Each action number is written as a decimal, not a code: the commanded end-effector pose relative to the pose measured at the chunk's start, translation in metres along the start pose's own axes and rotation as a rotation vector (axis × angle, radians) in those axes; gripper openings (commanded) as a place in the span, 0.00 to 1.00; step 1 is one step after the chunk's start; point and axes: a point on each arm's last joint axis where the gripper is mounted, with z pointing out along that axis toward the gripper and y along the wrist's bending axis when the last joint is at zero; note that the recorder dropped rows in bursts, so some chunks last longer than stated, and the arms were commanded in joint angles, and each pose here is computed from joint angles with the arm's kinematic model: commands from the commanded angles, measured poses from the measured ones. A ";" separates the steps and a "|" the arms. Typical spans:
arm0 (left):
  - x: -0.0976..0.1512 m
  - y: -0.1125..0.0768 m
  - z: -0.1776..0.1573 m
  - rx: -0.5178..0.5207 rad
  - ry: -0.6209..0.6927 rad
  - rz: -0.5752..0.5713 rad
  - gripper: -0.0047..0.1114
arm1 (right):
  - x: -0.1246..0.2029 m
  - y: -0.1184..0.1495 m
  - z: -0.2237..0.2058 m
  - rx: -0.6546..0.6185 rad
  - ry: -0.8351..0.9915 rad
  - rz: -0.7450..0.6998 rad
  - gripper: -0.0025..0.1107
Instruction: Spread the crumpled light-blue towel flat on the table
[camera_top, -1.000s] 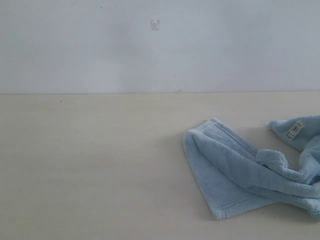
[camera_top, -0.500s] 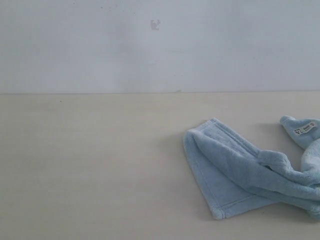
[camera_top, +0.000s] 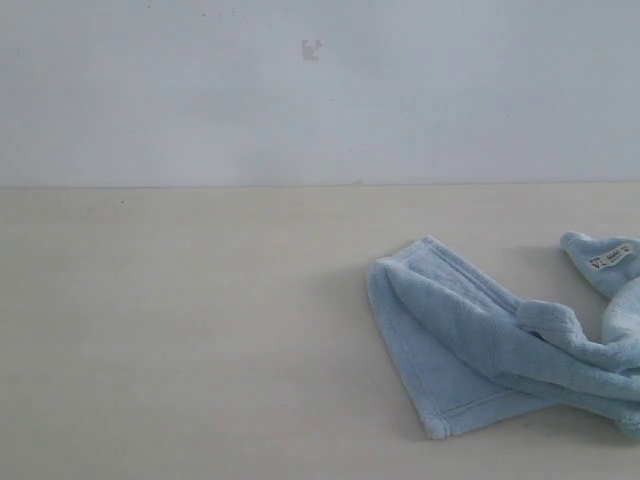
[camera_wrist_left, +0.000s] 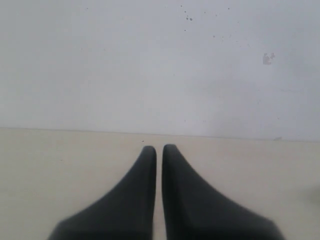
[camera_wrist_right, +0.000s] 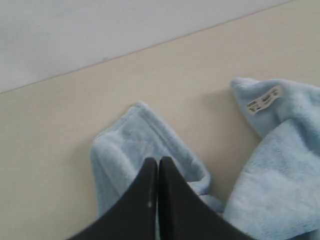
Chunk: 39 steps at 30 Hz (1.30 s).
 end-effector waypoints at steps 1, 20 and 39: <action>0.000 0.000 0.000 0.006 -0.008 0.002 0.08 | 0.020 0.025 -0.013 -0.108 -0.001 -0.044 0.02; -0.003 0.000 0.000 0.011 -0.037 -0.254 0.08 | 0.037 0.049 -0.045 -0.208 -0.028 -0.210 0.02; -0.055 -0.034 -0.020 0.343 0.133 -0.529 0.08 | 0.060 0.032 -0.027 -0.144 -0.023 -0.130 0.02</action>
